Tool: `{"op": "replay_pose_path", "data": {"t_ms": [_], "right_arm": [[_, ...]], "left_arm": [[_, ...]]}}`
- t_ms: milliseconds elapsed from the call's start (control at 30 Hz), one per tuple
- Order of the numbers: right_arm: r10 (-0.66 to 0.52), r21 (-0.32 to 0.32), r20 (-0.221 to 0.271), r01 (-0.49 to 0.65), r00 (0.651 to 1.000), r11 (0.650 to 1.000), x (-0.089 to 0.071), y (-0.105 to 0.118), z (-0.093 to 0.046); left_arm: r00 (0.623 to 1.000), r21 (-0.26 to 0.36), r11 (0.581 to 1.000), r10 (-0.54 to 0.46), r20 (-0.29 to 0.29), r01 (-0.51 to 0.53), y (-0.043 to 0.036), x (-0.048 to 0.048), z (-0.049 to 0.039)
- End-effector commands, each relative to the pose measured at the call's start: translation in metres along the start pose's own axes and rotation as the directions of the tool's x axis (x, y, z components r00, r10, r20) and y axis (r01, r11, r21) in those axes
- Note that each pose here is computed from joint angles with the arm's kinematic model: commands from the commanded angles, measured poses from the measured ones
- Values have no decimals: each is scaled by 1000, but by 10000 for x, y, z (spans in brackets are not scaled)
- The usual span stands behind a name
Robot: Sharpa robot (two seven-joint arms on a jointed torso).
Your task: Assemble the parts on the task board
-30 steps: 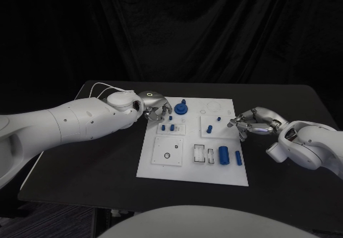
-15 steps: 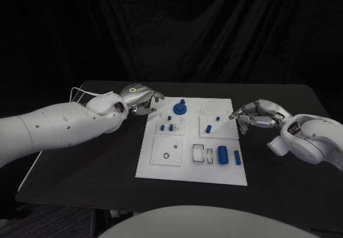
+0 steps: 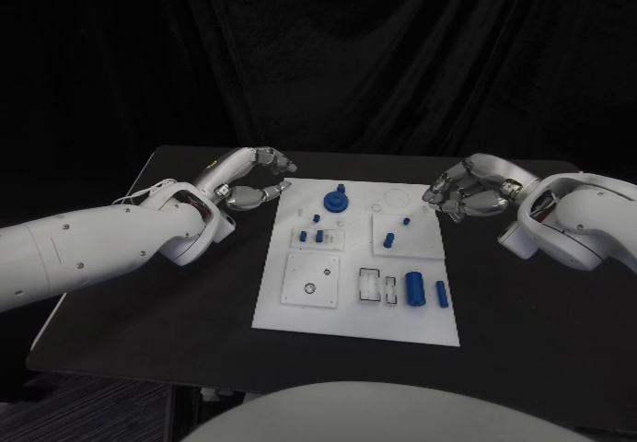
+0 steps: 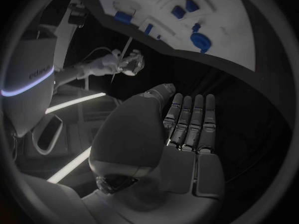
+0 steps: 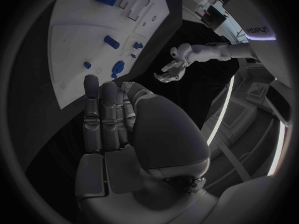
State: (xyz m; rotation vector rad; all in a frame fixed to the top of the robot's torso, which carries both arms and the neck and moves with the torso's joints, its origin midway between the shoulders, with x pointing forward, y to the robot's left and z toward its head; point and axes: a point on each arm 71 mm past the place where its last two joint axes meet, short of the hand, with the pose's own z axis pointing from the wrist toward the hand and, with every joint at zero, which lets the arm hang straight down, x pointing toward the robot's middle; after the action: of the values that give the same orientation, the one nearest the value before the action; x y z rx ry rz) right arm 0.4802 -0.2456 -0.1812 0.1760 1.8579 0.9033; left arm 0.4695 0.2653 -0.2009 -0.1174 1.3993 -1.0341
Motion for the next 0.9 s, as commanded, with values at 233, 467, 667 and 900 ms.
{"op": "replay_pose_path", "data": {"t_ms": [233, 467, 667, 900], "right_arm": [[-481, 92, -53, 484, 875, 870, 39, -50, 110], [-587, 78, -7, 586, 810, 807, 92, -44, 154], [-605, 67, 6, 603, 797, 795, 166, -70, 191], [-602, 58, 13, 601, 798, 797, 258, -119, 209]], "left_arm": [[693, 86, 703, -711, 122, 706, 23, -38, -57], [548, 94, 555, -832, 89, 827, -18, 68, -121], [483, 89, 487, -873, 67, 869, -54, 145, -143], [455, 80, 459, -888, 60, 885, -61, 194, -194]]}}
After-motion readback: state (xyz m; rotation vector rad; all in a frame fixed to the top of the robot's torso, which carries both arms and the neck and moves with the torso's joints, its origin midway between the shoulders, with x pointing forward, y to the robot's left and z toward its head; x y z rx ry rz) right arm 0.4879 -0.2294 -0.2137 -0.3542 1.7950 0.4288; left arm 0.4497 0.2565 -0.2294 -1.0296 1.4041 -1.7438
